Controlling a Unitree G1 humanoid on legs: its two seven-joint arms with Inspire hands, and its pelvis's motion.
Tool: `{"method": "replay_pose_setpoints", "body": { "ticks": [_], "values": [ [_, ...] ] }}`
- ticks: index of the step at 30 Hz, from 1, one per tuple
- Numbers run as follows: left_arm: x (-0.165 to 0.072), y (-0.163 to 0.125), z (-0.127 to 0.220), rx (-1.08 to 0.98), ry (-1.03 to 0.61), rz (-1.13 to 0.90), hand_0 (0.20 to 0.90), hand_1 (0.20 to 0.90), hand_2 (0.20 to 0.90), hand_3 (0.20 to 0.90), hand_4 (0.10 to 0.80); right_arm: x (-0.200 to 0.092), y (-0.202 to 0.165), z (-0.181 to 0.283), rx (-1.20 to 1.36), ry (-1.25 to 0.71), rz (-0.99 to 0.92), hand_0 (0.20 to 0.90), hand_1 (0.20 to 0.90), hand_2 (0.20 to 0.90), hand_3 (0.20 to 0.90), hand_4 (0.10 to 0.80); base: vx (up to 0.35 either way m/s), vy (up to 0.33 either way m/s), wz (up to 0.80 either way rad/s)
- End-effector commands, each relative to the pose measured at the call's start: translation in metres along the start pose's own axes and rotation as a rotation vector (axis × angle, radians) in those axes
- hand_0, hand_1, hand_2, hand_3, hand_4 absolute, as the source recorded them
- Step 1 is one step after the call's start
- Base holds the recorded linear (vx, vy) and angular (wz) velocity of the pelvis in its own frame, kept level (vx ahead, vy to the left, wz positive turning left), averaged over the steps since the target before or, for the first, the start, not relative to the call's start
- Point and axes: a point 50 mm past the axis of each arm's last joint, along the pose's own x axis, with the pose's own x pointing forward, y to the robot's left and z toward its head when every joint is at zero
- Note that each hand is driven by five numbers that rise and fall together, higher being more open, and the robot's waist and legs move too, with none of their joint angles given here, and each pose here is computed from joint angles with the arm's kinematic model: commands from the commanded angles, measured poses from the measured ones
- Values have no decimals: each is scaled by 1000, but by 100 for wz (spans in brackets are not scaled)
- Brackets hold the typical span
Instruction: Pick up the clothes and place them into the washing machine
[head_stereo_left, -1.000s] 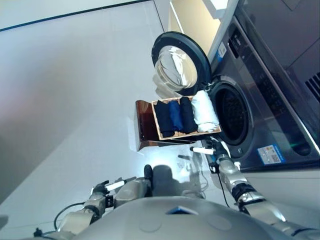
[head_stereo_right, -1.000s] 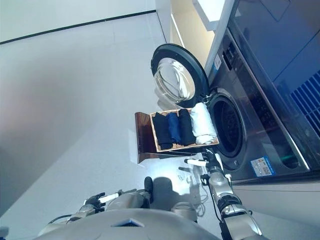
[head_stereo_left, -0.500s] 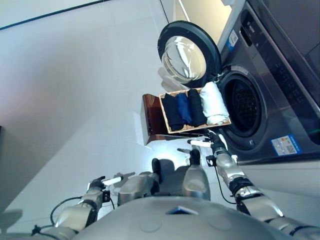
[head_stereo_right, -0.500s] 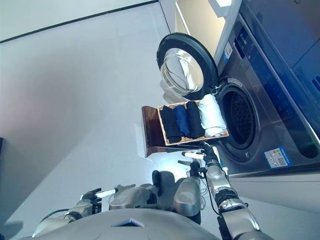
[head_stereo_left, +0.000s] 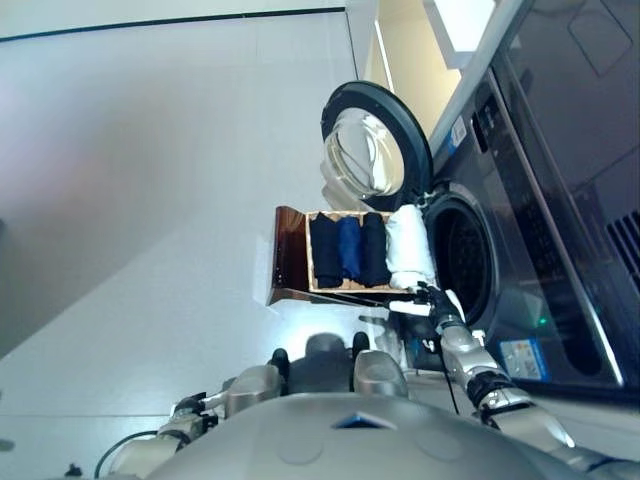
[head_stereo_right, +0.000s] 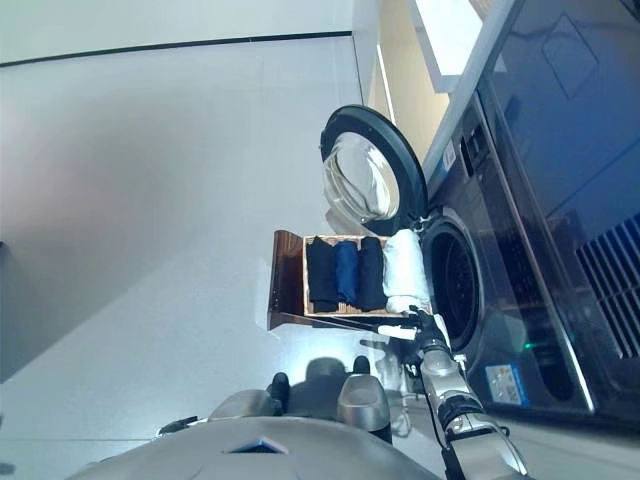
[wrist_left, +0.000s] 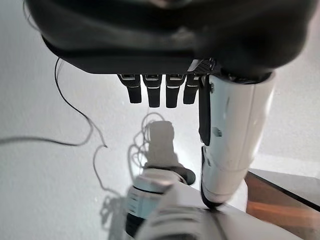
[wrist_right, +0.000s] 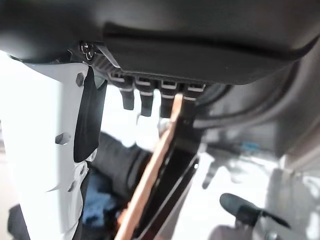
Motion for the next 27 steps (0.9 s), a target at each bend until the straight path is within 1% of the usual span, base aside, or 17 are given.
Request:
{"method": "replay_pose_setpoints", "body": {
  "ticks": [1, 7, 10, 13, 15, 18, 24, 27],
  "values": [
    [0, 2, 40, 39, -122, 13, 900, 900, 900, 900, 800, 7, -18, 45, 45, -154, -72, 900, 900, 900, 900, 800, 96, -128, 20],
    [0, 9, 43, 39, -124, 39, 900, 900, 900, 900, 800, 7, -7, 53, 28, -189, -21, 900, 900, 900, 900, 800, 57, -125, -9],
    [0, 12, 44, 24, -127, 46, 900, 900, 900, 900, 800, 6, -4, 50, 32, -183, -9, 900, 900, 900, 900, 800, 50, -192, -5],
    [-1, 11, 52, -21, -154, 29, 900, 900, 900, 900, 800, 4, -1, 35, 92, -136, -15, 900, 900, 900, 900, 800, 10, -336, -2],
    [-1, 8, 50, -11, -146, 16, 900, 900, 900, 900, 800, 6, -2, 27, 88, -90, -30, 900, 900, 900, 900, 800, 84, -153, 31],
    [0, 6, 46, 13, -134, 9, 900, 900, 900, 900, 800, 6, -3, 24, 96, -76, -37, 900, 900, 900, 900, 800, 192, -3, 24],
    [0, 5, 36, 51, -103, 9, 900, 900, 900, 900, 800, 6, -7, 19, 94, -60, -60, 900, 900, 900, 900, 800, 278, 109, 12],
    [1, 8, 31, 45, -86, 17, 900, 900, 900, 900, 800, 5, -5, 19, 97, -59, -65, 900, 900, 900, 900, 800, 356, 235, -35]
  ]
}}
